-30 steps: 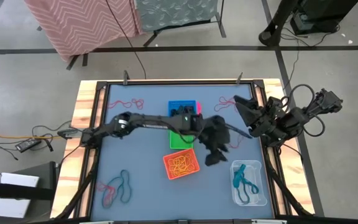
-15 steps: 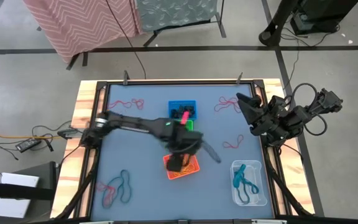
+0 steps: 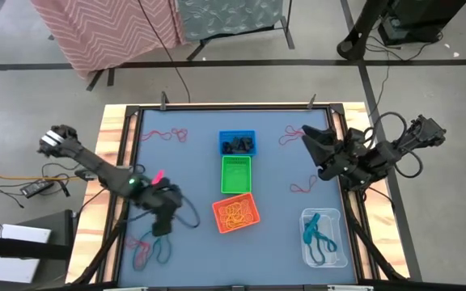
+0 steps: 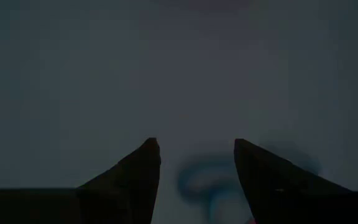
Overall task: Sort rubber bands into baskets
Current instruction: Put the blue rubber band into the transparent bin
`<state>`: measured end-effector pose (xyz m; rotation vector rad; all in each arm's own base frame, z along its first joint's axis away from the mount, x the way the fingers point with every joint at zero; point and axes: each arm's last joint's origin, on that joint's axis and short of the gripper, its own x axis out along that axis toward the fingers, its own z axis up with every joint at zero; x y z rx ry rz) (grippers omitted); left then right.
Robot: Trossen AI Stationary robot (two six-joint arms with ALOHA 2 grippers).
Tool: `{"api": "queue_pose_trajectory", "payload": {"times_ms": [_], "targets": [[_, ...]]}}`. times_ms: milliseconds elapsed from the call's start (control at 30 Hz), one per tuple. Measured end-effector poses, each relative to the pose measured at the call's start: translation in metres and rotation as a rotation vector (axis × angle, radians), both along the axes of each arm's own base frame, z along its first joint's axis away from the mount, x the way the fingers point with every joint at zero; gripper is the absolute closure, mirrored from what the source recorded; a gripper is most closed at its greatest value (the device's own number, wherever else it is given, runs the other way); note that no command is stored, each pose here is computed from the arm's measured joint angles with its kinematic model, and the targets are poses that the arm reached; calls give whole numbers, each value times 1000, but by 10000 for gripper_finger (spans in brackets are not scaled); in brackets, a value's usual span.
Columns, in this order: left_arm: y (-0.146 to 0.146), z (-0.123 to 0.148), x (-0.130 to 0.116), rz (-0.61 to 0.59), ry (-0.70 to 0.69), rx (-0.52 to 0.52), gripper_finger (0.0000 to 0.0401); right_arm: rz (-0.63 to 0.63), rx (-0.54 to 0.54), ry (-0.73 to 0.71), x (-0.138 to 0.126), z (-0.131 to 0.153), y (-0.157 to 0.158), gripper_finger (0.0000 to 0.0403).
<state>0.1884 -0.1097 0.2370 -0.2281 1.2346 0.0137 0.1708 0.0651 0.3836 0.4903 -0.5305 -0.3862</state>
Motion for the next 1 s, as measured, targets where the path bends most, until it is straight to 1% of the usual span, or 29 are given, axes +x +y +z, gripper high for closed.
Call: {"api": "queue_pose_trajectory", "payload": {"times_ms": [100, 200, 267, 333, 433, 467, 600, 700, 767, 867, 933, 1000], "targets": [[-7, -26, -17, -114, 97, 22, 194, -20, 9, 17, 3, -2, 1, 147], [-12, -46, -19, -211, 108, 52, 194, -36, 14, 35, 5, -4, 2, 147], [-13, -60, -23, -276, 154, 85, 194, -36, 14, 38, 7, -6, 3, 147], [-13, -67, -24, -322, 177, 112, 194, -32, 22, 38, 8, -6, 3, 147], [-12, -78, -24, -342, 206, 154, 194, -30, 29, 37, 9, -7, 4, 147], [-12, -81, -24, -346, 213, 154, 194, -34, 31, 40, 10, -8, 4, 147], [-15, -87, -21, -354, 165, 124, 194, -49, 38, 49, 11, -9, 4, 147], [-19, -88, -16, -386, 88, 98, 194, -49, 39, 49, 11, -9, 4, 147], [-19, -90, -16, -399, 73, 99, 194, -49, 39, 49, 11, -9, 4, 147], [-18, -90, -17, -397, 79, 103, 194, -49, 39, 49, 11, -9, 4, 147], [-16, -91, -19, -384, 111, 114, 197, -49, 39, 49, 11, -9, 4, 147], [-14, -92, -22, -372, 150, 130, 210, -48, 39, 49, 11, -9, 4, 147]]}}
